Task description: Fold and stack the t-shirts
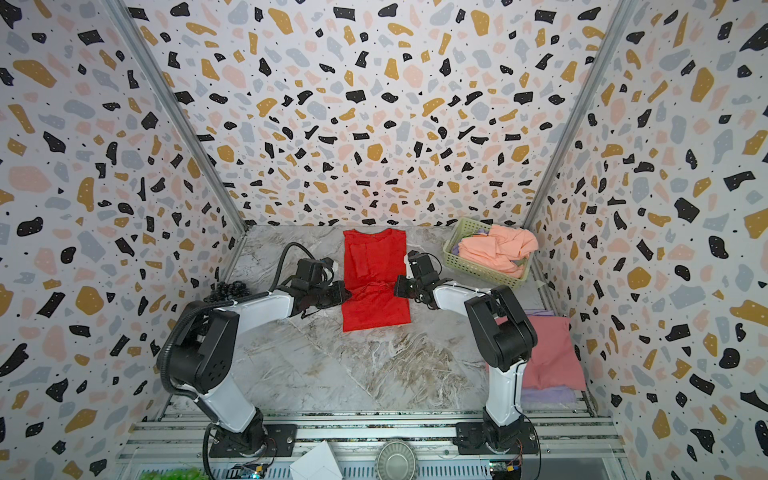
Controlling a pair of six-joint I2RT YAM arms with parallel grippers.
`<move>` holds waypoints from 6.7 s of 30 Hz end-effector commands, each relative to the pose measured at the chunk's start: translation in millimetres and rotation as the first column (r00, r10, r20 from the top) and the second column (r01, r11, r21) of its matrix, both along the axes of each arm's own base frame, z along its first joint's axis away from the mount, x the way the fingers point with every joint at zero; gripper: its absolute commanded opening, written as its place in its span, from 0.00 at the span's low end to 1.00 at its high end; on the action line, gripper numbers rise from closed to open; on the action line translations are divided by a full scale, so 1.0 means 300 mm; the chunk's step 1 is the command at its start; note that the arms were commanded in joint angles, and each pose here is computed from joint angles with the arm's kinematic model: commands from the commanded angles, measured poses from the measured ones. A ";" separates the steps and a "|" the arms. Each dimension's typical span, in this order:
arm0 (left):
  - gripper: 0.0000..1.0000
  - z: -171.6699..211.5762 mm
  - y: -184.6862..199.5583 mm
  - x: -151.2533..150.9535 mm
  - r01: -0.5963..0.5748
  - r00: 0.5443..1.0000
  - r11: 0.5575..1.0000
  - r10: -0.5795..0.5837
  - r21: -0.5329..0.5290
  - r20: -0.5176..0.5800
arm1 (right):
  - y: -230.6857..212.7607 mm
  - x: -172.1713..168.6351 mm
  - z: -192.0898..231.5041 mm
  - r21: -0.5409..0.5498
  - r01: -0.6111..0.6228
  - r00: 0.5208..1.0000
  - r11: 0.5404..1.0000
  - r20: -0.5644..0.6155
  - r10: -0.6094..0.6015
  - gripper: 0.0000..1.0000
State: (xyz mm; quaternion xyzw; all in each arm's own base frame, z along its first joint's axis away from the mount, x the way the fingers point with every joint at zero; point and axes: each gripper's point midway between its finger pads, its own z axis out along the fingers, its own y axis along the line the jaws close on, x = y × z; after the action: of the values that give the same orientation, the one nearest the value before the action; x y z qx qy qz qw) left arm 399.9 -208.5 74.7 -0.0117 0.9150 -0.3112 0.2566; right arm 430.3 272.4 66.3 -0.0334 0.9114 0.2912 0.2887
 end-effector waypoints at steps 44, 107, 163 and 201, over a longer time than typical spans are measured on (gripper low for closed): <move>0.68 -0.039 0.147 -0.177 -0.131 0.990 0.988 0.127 -0.079 -0.057 | -0.115 -0.341 -0.068 0.189 0.003 0.985 0.982 -0.172 0.030 0.61; 0.00 0.399 -0.100 -0.074 0.122 0.978 0.985 -0.097 -0.125 0.187 | -0.067 -0.276 0.470 0.107 -0.110 0.976 0.988 0.198 0.087 0.00; 0.69 -0.048 -0.021 0.526 -0.173 0.984 0.947 0.180 -0.271 0.004 | -0.200 0.476 -0.062 0.047 0.146 0.984 0.988 0.096 -0.150 0.55; 0.62 -0.216 0.018 -0.071 -0.102 0.988 0.993 0.108 0.057 -0.109 | -0.170 -0.352 0.033 0.329 0.090 0.994 0.940 -0.096 -0.061 0.85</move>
State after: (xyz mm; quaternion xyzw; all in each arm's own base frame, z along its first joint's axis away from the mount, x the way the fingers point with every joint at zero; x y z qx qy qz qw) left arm 394.1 -195.6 34.7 -0.0593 0.9266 -0.2643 0.2609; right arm 319.3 215.4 66.8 0.0477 0.8777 0.4035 0.2542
